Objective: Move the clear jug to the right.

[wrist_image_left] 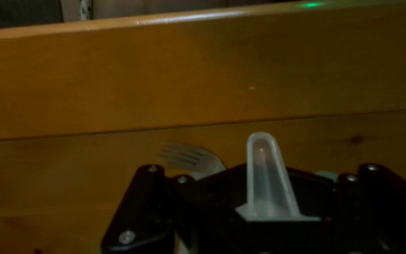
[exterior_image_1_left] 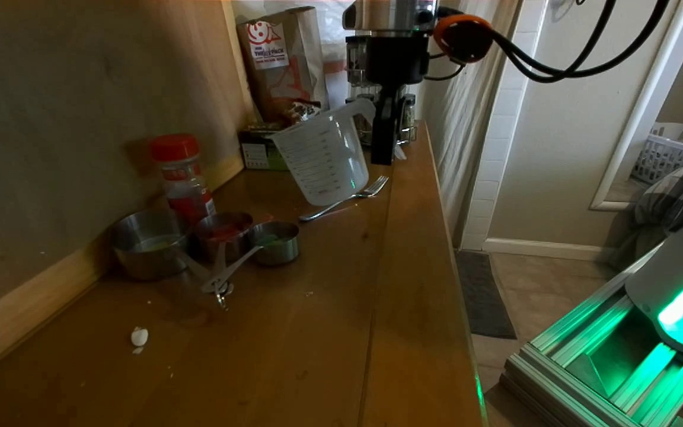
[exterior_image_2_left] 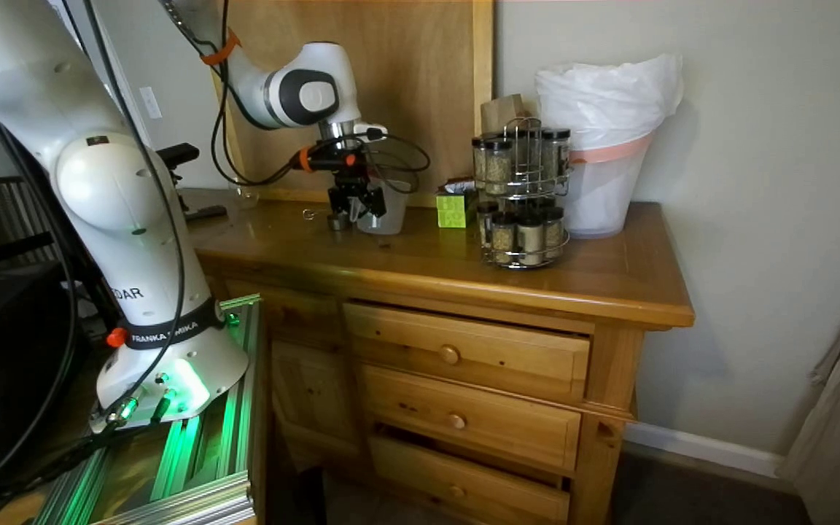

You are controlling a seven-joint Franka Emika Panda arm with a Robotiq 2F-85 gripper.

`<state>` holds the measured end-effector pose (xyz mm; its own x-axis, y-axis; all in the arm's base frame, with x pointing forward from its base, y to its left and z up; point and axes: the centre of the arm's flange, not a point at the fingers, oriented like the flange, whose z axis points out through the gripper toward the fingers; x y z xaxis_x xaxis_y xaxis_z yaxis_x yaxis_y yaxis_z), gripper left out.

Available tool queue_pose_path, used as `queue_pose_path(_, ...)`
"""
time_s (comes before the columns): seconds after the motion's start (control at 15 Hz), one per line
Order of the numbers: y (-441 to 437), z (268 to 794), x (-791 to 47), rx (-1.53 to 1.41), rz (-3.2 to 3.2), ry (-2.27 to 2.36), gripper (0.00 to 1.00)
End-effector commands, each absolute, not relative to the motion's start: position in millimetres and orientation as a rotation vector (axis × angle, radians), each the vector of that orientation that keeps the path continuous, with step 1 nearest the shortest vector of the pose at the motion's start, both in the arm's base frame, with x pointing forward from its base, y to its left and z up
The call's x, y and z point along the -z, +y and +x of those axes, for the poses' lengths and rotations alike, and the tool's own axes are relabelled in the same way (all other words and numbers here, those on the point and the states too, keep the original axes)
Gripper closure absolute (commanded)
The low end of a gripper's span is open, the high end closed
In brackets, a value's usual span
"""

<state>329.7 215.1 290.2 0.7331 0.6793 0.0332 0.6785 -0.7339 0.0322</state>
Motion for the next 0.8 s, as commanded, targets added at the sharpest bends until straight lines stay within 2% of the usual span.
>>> queue_pose_path(0.0,199.1,323.9,-296.9,0.015,2.895,1.137,0.68)
queue_pose_path(0.53,192.8,325.8,-311.5,-0.018,2.859,1.099,0.13)
queue_pose_path(0.67,199.6,329.7,-317.3,-0.077,2.871,1.092,0.01)
queue_pose_path(0.73,202.8,330.8,-319.3,-0.093,2.874,1.099,0.00)
